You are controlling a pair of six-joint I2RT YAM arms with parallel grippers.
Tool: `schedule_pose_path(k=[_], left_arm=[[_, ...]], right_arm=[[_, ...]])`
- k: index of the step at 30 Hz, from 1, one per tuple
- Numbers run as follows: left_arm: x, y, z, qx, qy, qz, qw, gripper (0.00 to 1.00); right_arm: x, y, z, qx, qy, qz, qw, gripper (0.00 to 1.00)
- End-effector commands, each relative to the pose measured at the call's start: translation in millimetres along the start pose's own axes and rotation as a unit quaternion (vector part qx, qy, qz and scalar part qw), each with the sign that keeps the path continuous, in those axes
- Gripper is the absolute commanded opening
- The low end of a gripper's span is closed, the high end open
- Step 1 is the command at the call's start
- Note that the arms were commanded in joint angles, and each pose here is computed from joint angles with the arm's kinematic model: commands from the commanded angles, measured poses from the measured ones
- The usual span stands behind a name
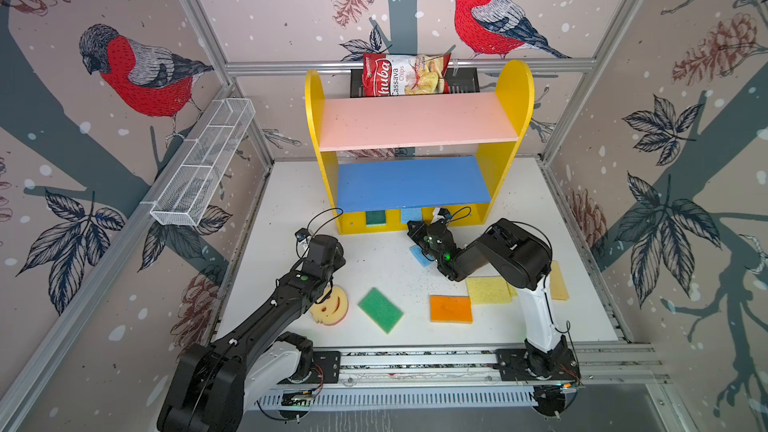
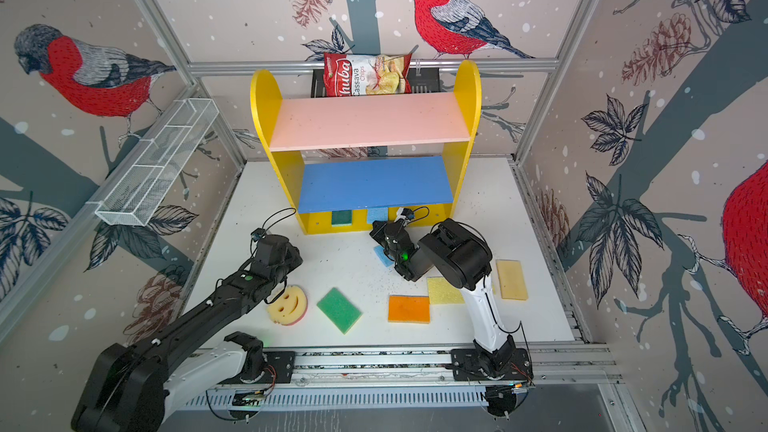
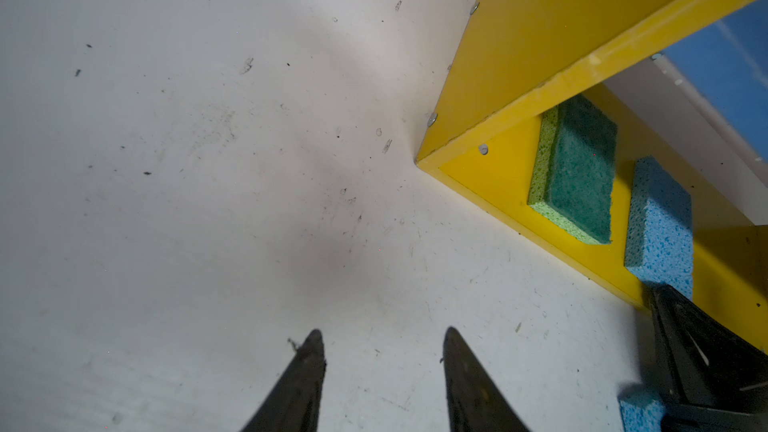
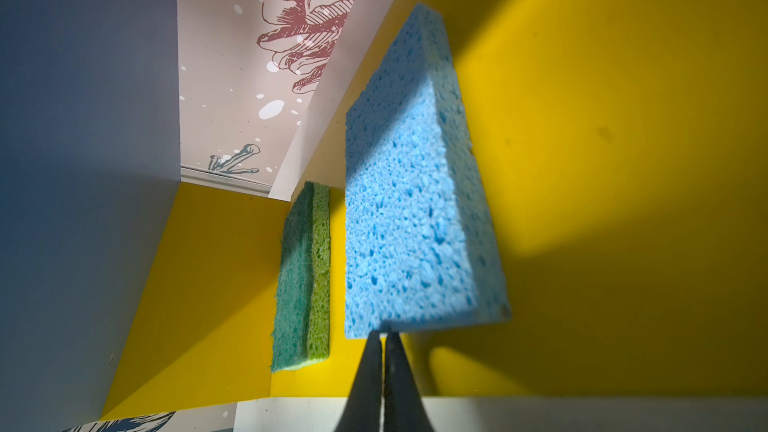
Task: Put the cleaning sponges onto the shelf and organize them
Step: 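Open the right gripper and draw it back from the standing sponge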
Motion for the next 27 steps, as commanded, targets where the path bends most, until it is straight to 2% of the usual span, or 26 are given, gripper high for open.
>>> schedule_pose_path(k=[1,9,17,27], left_arm=[[0,4,2,-0.005,0.004,-0.008,1.0,0.47],[3,4,1,-0.004,0.0,-0.004,1.0,0.47],[6,5,2,0.002,0.0,0.005,1.0,0.47],[30,-44,-17,-0.045,-0.008,0.121,0.992,0.47]], right_arm=[[14,-69,39,0.027,0.086,0.145,0.985,0.07],[38,-60,29,0.023,0.074,0.122,0.989,0.08],[78,-48,15,0.048,0.074,0.112,0.99,0.08],[119,-17,-39,0.145,0.046,0.137,0.979,0.13]])
Point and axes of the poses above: each gripper's point midway between its finger pads, its own x axis back along the fingers, its own y axis along the line the jaws close on, z = x × y, the point moved 4 cm from there along x, back along the fingers, and after that the axes turned 8 degrees about x, right-handed, at the moved point
